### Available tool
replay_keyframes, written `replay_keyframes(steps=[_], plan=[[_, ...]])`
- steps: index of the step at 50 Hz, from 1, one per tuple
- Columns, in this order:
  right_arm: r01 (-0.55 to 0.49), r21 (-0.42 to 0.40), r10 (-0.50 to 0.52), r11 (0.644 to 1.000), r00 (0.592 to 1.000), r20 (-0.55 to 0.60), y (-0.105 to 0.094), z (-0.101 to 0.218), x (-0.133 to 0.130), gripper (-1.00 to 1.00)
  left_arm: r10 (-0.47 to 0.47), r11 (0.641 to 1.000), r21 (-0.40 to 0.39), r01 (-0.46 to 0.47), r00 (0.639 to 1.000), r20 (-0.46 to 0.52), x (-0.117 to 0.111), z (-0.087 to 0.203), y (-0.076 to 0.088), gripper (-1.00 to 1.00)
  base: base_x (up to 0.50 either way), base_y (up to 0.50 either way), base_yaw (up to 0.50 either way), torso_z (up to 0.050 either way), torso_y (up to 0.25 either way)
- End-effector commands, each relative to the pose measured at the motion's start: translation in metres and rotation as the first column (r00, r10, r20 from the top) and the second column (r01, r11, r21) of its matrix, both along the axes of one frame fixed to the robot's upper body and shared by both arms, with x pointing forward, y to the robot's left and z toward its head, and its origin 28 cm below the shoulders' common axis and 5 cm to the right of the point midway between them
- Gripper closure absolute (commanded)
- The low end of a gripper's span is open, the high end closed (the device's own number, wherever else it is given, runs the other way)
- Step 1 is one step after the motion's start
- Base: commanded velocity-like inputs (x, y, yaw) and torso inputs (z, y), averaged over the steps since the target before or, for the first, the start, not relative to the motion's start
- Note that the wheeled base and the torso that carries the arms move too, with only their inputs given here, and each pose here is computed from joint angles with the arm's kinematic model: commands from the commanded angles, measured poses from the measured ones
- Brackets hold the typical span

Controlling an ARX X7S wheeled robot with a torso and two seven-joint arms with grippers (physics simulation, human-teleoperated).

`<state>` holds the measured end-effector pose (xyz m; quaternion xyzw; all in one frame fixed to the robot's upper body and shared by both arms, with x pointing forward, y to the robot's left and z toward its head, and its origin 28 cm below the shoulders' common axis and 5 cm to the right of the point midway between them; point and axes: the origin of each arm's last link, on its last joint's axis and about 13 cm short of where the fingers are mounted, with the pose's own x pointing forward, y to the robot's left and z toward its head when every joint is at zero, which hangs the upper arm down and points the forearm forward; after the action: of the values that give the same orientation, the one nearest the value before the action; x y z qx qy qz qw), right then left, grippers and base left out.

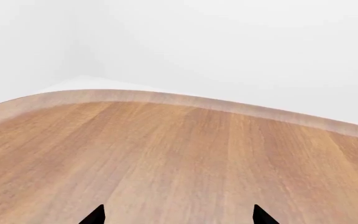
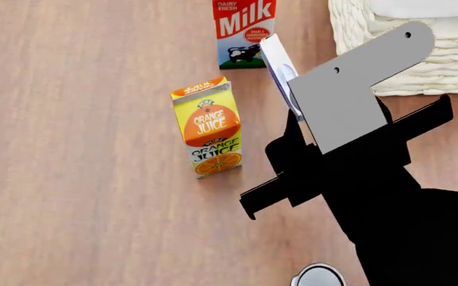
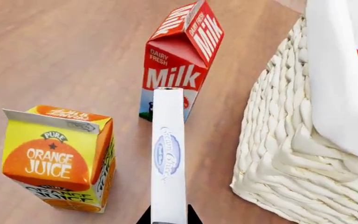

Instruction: Pick up the cream cheese box and the butter, and put them in the basket.

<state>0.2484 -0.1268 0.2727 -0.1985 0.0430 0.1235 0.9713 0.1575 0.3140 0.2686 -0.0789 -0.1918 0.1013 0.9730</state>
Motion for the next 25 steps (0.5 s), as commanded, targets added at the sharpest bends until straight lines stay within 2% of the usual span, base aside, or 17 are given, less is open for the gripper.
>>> replay_keyframes(steps=[1, 25], plan=[[0.004, -0.007, -0.003, 1.000, 0.996, 0.085, -0.002, 0.020, -0.012, 1.00, 0.001, 1.000, 0.000, -0.001, 1.000, 0.000, 0.000, 0.000, 0.000, -1.00, 0.00, 0.00, 0.00, 0.000, 0.000], [-0.005, -0.050, 0.015, 0.999, 0.977, 0.213, 0.000, 0.068, -0.036, 1.00, -0.004, 1.000, -0.006, 0.004, 1.000, 0.002, -0.001, 0.000, 0.000, -1.00, 0.00, 0.00, 0.00, 0.000, 0.000]])
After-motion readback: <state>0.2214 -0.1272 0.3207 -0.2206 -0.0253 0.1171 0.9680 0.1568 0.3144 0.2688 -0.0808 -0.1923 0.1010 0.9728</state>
